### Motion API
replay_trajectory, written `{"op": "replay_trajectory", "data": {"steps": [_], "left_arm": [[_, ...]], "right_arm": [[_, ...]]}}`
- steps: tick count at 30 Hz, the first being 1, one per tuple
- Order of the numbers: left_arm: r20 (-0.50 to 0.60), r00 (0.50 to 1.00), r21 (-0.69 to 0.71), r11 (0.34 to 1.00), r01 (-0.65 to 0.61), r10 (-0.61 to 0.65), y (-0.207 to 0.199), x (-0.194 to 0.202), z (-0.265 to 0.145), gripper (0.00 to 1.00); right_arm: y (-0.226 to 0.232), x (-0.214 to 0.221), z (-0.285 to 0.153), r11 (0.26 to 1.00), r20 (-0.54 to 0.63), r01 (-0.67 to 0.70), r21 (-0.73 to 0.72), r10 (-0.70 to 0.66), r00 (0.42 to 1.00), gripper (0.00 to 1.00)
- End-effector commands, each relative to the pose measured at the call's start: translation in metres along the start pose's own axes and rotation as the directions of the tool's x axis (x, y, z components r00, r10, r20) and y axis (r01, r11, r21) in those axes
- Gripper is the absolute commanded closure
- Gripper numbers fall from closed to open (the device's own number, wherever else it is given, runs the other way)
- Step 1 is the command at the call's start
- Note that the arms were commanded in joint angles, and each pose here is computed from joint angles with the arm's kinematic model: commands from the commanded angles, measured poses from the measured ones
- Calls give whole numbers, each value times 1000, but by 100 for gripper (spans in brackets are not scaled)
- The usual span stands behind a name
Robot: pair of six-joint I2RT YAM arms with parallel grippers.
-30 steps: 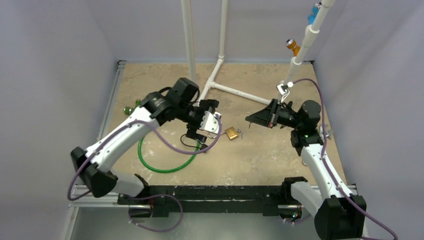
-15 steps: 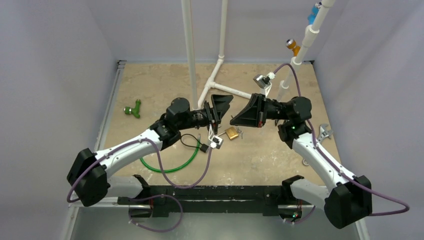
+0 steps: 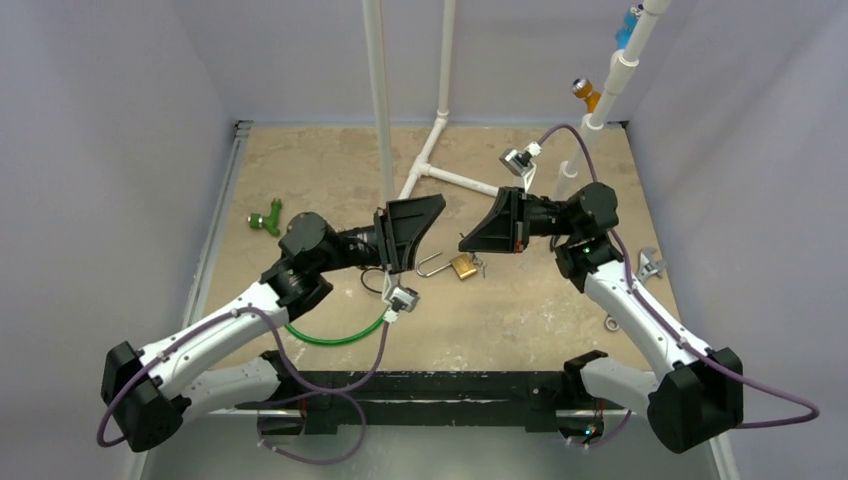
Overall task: Unlock with the key
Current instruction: Adjust the key.
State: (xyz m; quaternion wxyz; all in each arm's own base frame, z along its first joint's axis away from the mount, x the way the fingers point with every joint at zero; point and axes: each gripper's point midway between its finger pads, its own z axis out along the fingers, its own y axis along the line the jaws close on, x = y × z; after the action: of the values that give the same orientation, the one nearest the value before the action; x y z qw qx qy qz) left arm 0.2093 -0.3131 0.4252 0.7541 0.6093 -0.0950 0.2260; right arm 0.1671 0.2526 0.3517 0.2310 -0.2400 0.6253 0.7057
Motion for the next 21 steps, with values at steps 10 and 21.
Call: {"op": "replay_trajectory", "data": {"steps": [10, 21], "left_arm": [[115, 993, 218, 976, -8, -17, -43, -38, -11, 37], [108, 994, 214, 976, -37, 13, -41, -37, -3, 41]], "right_arm": [[26, -17, 4, 993, 0, 114, -26, -114, 993, 100], [5, -10, 10, 998, -23, 60, 2, -60, 998, 100]]}}
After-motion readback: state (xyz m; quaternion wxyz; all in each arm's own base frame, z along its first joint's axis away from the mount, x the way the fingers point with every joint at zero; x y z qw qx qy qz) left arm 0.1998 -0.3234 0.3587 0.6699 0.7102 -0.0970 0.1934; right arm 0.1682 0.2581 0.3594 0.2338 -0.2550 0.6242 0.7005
